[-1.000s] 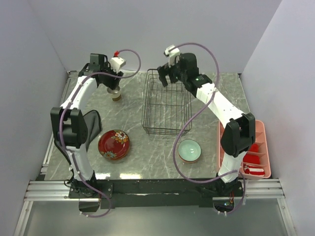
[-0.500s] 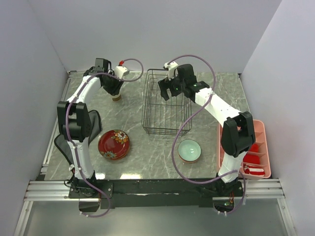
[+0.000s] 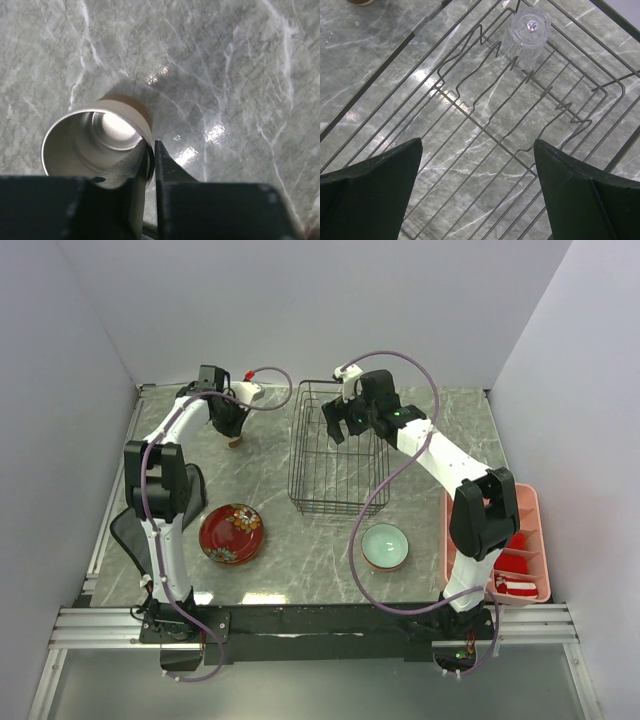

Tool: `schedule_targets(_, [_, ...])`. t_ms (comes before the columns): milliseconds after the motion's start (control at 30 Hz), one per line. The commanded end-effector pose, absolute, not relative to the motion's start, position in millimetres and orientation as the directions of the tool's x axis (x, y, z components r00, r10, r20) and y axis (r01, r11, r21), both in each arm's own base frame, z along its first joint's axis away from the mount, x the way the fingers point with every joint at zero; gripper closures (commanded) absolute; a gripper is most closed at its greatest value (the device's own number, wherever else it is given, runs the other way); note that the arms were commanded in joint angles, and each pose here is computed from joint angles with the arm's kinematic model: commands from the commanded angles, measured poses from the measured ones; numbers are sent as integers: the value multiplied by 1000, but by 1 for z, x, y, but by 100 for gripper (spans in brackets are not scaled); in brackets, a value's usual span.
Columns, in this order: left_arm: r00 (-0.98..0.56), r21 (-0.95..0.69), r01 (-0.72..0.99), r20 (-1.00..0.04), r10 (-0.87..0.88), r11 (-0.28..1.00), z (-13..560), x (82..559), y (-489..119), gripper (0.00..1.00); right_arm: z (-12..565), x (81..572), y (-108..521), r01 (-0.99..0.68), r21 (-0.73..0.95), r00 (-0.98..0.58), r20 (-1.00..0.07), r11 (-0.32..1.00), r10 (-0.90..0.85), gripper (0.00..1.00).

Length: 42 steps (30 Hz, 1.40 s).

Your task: Load the mixed dishes into the dish rack

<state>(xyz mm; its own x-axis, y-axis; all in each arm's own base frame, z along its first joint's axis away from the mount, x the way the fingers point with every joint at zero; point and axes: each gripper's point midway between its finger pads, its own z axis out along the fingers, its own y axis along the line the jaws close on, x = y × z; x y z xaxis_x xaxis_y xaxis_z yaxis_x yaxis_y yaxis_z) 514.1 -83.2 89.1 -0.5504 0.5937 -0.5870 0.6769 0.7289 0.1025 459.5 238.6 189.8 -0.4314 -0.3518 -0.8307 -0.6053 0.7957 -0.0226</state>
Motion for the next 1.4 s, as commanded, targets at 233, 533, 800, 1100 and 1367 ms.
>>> schedule_targets(233, [-366,241,652,-730,577,719,193,499,-97,99,262,460,240,-581,-5,-339,-908,814,-247,0])
schedule_targets(533, [143,668,408,-719,680,622,281,405,-110,99,312,467,250,-443,383,-478,-866,810,148,0])
schedule_targets(800, [327,881,126,-471,819,456,259,341,-139,99,300,420,282,-462,796,-783,-573,391,241,0])
schedule_targets(1100, [422,956,-160,-158,893,245,281,331,-169,99,292,402,293,-342,928,-918,-363,146,159,0])
schedule_targets(1367, [510,959,-270,67,857,86,285,317,-211,99,288,397,308,-246,966,-964,-252,77,82,0])
